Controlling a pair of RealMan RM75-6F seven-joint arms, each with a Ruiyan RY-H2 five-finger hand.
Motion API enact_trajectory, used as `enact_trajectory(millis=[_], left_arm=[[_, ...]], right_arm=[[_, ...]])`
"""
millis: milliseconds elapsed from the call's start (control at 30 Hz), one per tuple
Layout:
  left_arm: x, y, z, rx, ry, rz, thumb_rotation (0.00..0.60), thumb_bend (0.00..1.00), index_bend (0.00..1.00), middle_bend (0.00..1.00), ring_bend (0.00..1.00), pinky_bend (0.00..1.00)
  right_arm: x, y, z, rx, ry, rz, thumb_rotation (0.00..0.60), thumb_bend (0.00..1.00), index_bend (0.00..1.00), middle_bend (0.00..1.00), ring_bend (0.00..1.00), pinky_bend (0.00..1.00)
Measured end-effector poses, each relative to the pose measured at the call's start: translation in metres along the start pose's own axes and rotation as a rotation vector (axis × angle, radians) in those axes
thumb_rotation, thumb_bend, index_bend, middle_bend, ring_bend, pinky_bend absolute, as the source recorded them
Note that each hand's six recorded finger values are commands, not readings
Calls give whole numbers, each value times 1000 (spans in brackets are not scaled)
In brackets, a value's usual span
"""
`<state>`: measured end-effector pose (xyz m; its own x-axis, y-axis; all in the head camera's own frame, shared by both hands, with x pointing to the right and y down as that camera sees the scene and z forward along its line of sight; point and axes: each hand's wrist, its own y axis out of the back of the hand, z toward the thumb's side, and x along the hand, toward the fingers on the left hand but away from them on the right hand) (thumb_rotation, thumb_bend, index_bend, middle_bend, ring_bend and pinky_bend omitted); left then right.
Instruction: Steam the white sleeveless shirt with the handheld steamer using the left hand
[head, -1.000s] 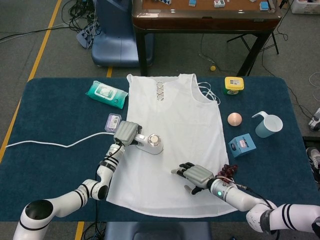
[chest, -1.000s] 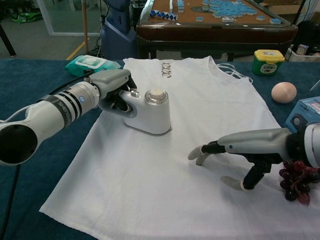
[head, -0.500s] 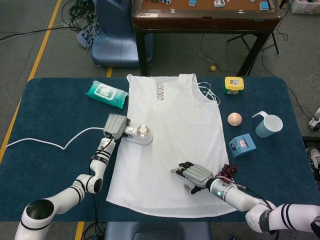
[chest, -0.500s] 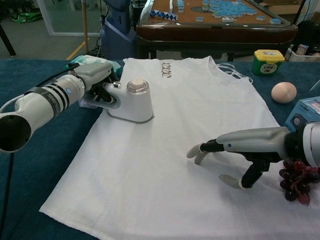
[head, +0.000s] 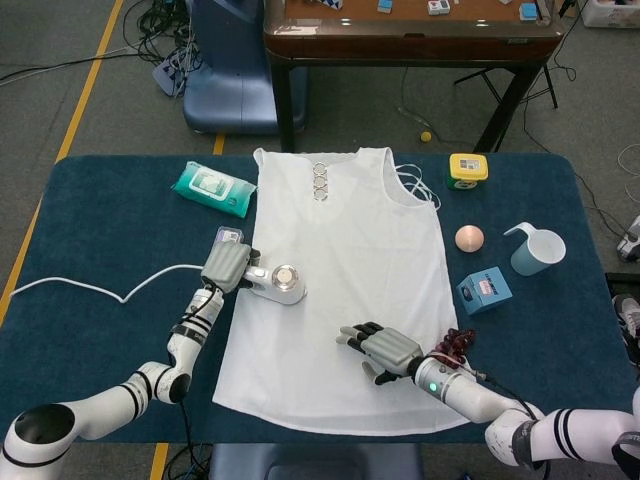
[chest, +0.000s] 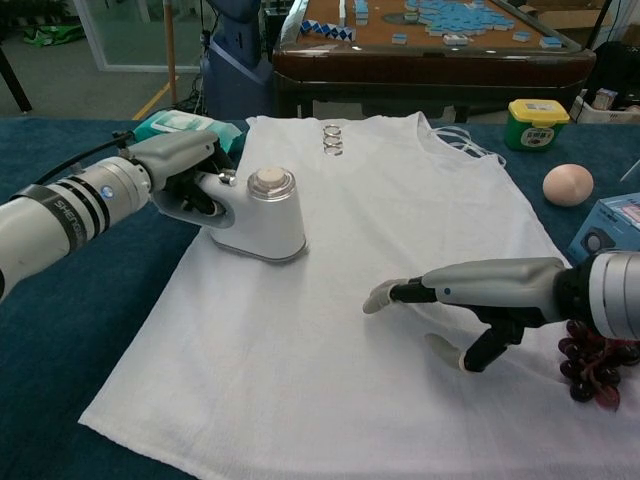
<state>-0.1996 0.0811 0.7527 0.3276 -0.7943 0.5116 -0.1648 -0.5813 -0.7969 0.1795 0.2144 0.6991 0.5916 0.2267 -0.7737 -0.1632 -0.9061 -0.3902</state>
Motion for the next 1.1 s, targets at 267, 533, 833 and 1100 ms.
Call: enact_trajectory(millis=[267,533,833,1100], left_arm=[[-14,-5,27,-10,-64,-27,600,226,868,834,703,669],[-14,-20,32,15,-69,-48,600,227,868,833,702,669],[-6,-26,26,45,-53,-41,600,226,867,833,701,670],[7,-23,9,60,-5,-22,600,227,868,833,701,669]], right_arm=[[-4,-3,1,19,2,10,600,701,0,0,0,0],[-1,-5,1,31,-6,13,600,711,0,0,0,0],[1,-8,0,36,-13,18,600,799,0,0,0,0],[1,-9,0,41,-20,21,600,800,0,0,0,0]])
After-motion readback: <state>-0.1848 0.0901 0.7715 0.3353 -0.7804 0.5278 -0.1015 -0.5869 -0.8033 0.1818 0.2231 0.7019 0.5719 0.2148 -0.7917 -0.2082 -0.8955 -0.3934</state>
